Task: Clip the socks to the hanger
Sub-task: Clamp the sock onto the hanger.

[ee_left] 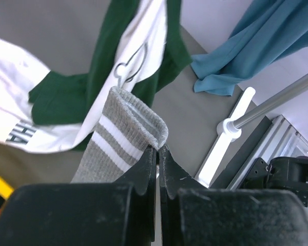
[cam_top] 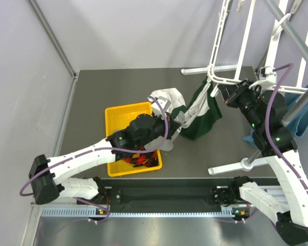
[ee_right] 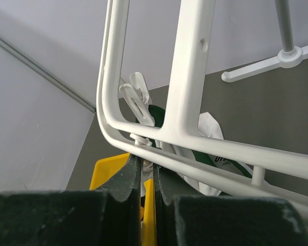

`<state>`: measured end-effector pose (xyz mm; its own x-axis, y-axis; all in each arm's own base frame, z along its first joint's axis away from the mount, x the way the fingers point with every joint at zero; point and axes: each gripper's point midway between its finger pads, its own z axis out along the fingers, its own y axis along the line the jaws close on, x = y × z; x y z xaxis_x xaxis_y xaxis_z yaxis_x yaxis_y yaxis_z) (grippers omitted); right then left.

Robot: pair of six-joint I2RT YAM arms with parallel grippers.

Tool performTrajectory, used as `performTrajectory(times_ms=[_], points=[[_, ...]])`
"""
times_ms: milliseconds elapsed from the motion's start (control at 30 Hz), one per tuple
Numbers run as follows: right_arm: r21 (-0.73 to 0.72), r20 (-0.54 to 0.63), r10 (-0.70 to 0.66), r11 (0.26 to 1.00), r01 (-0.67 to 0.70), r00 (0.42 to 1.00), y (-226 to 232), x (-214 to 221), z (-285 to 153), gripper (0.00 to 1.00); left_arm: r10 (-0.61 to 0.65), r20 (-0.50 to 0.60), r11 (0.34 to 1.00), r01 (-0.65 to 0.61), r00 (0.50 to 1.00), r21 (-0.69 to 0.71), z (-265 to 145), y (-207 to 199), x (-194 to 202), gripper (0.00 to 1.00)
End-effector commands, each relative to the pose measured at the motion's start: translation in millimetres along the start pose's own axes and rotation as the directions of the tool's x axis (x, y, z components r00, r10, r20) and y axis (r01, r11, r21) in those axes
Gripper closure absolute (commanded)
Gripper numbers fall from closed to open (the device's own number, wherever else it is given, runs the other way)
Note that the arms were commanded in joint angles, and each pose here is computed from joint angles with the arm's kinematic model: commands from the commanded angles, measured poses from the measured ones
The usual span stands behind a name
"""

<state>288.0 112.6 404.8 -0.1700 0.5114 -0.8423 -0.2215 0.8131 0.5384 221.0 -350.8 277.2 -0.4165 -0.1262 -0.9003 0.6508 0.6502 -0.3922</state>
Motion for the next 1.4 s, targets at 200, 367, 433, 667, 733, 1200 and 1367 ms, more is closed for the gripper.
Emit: performTrajectory(times_ms=[200, 367, 433, 667, 733, 1200, 1367], points=[[0.014, -0.071, 0.005, 1.0, -0.004, 0.997, -5.7, 14.9, -4.9, 1.0, 0.06, 0.183, 0.988, -0.085, 0.981, 0.131, 25.5, -59.9, -64.0, 1.0], [0.014, -0.067, 0.005, 1.0, -0.004, 0.998, -4.6, 12.5, -6.0, 1.0, 0.097, 0.243, 0.978, -0.137, 0.965, 0.155, 28.9, -79.1, -85.3, 1.0], [0.014, -0.071, 0.004, 1.0, -0.003, 0.998, -4.5, 12.8, -6.1, 1.0, 0.116, 0.25, 0.978, -0.155, 0.961, 0.142, 34.0, -84.2, -91.0, 1.0], [0.013, -0.069, 0.0, 1.0, 0.0, 0.998, -4.4, 12.2, -9.1, 1.0, 0.165, 0.25, 0.974, -0.198, 0.954, 0.113, 48.1, -86.4, -93.2, 1.0], [0.014, -0.069, 0.002, 1.0, -0.001, 0.998, -4.3, 11.7, -10.3, 1.0, 0.166, 0.252, 0.975, -0.197, 0.953, 0.101, 48.8, -85.2, -94.4, 1.0], [0.021, -0.079, 0.004, 1.0, -0.002, 0.997, -7.4, 16.3, -9.2, 1.0, 0.188, 0.285, 0.969, -0.225, 0.94, 0.102, 55.2, -97.9, -106.7, 1.0], [0.023, -0.079, 0.002, 1.0, 0.0, 0.997, -7.9, 16.5, -8.8, 1.0, 0.207, 0.289, 0.966, -0.242, 0.935, 0.093, 60.3, -100.1, -110.4, 1.0]])
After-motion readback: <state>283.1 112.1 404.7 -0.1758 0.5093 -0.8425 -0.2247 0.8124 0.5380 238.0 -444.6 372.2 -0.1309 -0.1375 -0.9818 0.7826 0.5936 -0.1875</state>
